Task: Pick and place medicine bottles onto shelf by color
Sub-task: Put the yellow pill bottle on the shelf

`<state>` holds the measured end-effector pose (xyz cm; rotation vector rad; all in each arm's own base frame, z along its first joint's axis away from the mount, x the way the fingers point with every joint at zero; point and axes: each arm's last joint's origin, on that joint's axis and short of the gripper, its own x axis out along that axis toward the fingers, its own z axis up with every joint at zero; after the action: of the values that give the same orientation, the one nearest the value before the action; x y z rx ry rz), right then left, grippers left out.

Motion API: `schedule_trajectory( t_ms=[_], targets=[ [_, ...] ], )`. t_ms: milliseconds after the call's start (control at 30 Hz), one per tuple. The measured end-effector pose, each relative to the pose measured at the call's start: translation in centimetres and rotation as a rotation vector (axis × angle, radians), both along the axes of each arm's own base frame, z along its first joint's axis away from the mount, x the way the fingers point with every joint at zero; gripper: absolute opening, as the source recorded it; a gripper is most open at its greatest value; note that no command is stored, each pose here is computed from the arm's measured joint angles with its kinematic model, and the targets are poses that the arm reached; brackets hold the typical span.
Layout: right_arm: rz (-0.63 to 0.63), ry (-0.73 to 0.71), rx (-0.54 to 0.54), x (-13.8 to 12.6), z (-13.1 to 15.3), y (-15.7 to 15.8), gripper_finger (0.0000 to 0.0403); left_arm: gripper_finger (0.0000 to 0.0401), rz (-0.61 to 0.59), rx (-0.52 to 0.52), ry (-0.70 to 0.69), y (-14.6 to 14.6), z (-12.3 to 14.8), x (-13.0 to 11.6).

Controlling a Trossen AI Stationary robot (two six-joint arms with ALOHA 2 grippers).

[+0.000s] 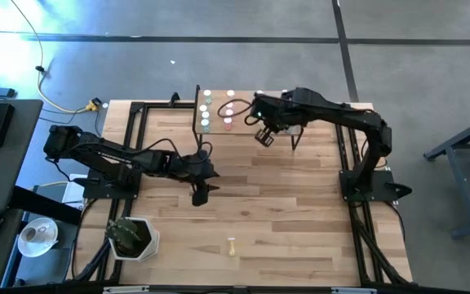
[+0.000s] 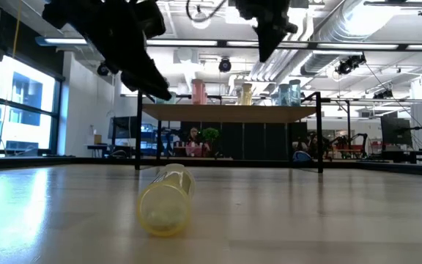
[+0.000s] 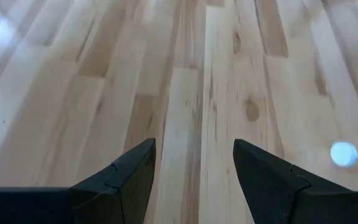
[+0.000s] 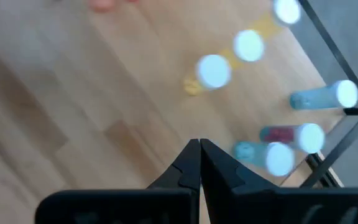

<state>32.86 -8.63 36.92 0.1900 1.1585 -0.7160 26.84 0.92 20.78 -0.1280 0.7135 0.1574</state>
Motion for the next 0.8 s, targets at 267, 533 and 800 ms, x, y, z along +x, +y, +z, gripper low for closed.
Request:
schedule_trajectory(
  t_ms=[267, 533, 800],
  targets=[
    [0.102, -0.084, 0.016, 0.9, 0.6, 5.8, 0.0, 0.0207, 0.024, 0.077, 0.064, -0.5, 1.1, -2.0],
    [0.077, -0.18, 0.09, 1.0, 0.6, 11.8, 0.0, 0.0207, 0.052, 0.164, 0.041, -0.3, 3.2, -4.1],
    [0.0, -0.235, 0.189, 0.5, -1.7, 17.9, 0.0036, 0.0207, 0.016, 0.21, 0.008, -0.2, 4.2, -5.0]
  ],
)
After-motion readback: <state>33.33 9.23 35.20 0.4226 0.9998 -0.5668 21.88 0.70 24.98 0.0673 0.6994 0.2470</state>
